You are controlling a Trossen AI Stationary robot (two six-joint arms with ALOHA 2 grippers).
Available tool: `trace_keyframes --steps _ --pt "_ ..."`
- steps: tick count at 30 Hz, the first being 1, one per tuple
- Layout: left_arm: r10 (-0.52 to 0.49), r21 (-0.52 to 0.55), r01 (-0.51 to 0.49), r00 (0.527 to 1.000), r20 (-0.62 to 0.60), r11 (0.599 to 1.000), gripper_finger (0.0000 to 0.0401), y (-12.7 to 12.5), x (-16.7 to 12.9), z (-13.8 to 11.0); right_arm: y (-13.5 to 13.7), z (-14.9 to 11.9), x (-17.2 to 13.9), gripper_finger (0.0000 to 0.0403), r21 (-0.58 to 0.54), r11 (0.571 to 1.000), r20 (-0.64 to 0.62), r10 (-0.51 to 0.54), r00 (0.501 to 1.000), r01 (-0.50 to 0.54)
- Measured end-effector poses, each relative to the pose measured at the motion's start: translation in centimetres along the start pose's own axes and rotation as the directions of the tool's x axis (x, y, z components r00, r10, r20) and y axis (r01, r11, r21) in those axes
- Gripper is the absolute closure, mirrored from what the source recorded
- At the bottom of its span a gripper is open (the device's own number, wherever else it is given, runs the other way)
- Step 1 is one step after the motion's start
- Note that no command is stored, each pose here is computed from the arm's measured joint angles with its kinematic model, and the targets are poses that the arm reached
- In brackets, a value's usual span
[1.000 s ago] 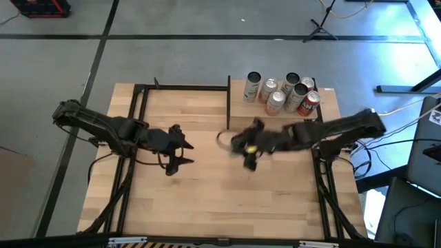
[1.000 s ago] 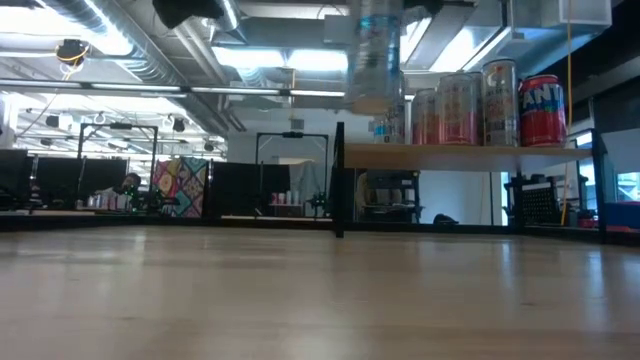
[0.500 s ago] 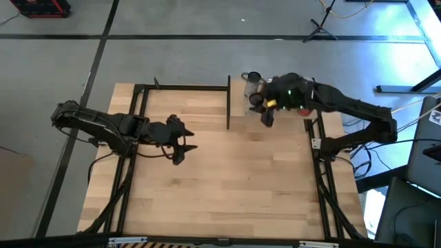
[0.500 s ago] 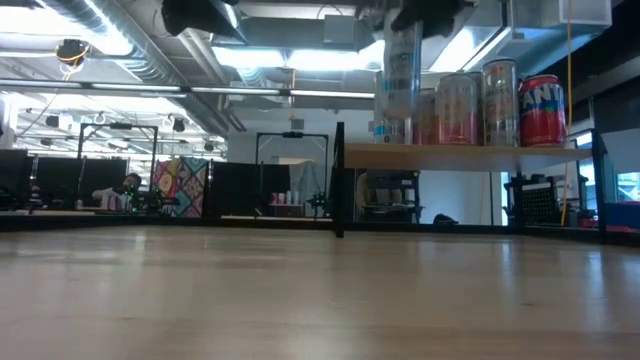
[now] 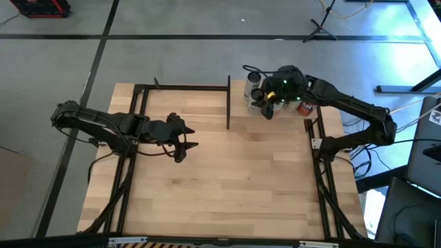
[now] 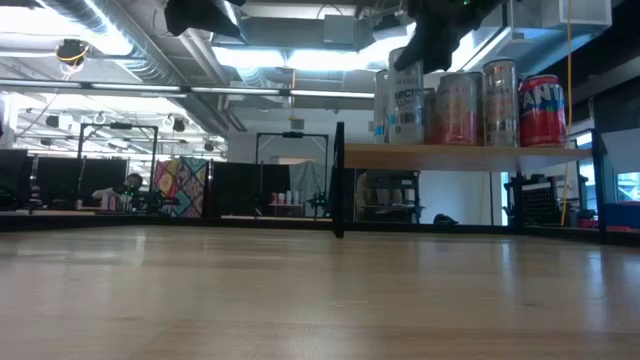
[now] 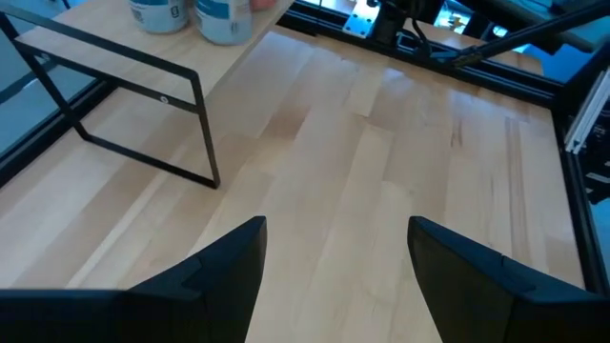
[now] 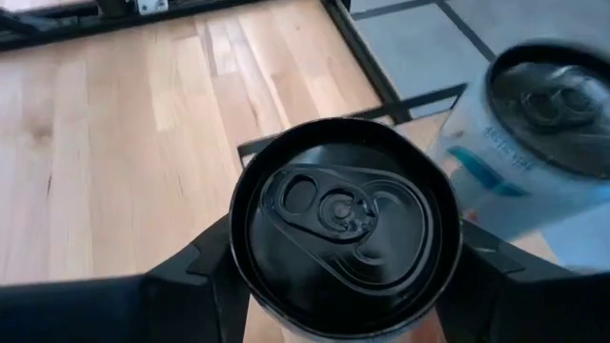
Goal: Place canned beverage on shelf
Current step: Put the white blue soda can on the shelf aligned with the other white blue soda can, then return to Home Position
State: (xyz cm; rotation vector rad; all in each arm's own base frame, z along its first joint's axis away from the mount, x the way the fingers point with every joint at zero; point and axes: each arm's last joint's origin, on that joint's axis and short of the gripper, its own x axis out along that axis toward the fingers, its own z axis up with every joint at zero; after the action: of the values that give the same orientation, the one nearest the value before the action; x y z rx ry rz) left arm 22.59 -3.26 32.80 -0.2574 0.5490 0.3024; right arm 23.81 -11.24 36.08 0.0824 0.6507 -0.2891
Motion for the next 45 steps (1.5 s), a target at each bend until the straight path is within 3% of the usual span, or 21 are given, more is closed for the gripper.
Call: trace_keyframes --steps 13,20,26,31,35,39,42,45 --pt "0.004 -0.004 -0.004 1.0 0.012 1.0 0.0151 0.0 0.0 0.1 -0.5 -0.2 0.5 0.0177 0.014 1.0 0.003 -0.001 1.0 0.001" --pt "-0.005 -0.01 0.005 1.0 0.029 1.0 0.0151 -0.1 0.0 0.3 -0.5 -0.1 0.6 0.0061 0.013 1.0 0.006 -0.009 1.0 0.009" --pt "-0.004 -0.01 0.005 1.0 0.029 1.0 0.0151 -0.1 0.0 0.3 -0.5 0.1 0.3 0.0026 0.012 1.0 0.011 -0.017 1.0 0.017" --pt "-0.004 -0.015 0.005 1.0 0.029 1.0 0.0151 -0.1 0.0 0.3 -0.5 2.0 -1.5 0.0034 -0.008 1.0 0.07 -0.024 0.997 0.025" --pt "-0.012 -0.077 0.014 1.0 0.029 0.997 0.0151 -0.3 -0.1 0.2 -0.4 3.7 -4.4 0.0043 -0.026 0.998 0.068 -0.061 0.996 0.063" --pt "-0.014 -0.091 0.018 0.999 0.042 0.996 0.0152 -0.3 -0.1 0.3 0.8 5.1 -7.3 0.0058 0.022 1.0 0.092 -0.003 0.996 0.001" --pt "-0.016 -0.089 0.021 0.998 0.052 0.996 0.0164 -0.3 0.0 0.5 3.1 5.2 -7.7 0.0093 0.031 0.995 0.098 0.095 0.991 -0.098" --pt "-0.043 -0.068 0.045 0.998 0.039 0.997 0.0202 -0.2 0.0 0.5 6.4 4.5 -6.8 0.0159 0.009 0.982 0.079 0.187 0.979 -0.189"
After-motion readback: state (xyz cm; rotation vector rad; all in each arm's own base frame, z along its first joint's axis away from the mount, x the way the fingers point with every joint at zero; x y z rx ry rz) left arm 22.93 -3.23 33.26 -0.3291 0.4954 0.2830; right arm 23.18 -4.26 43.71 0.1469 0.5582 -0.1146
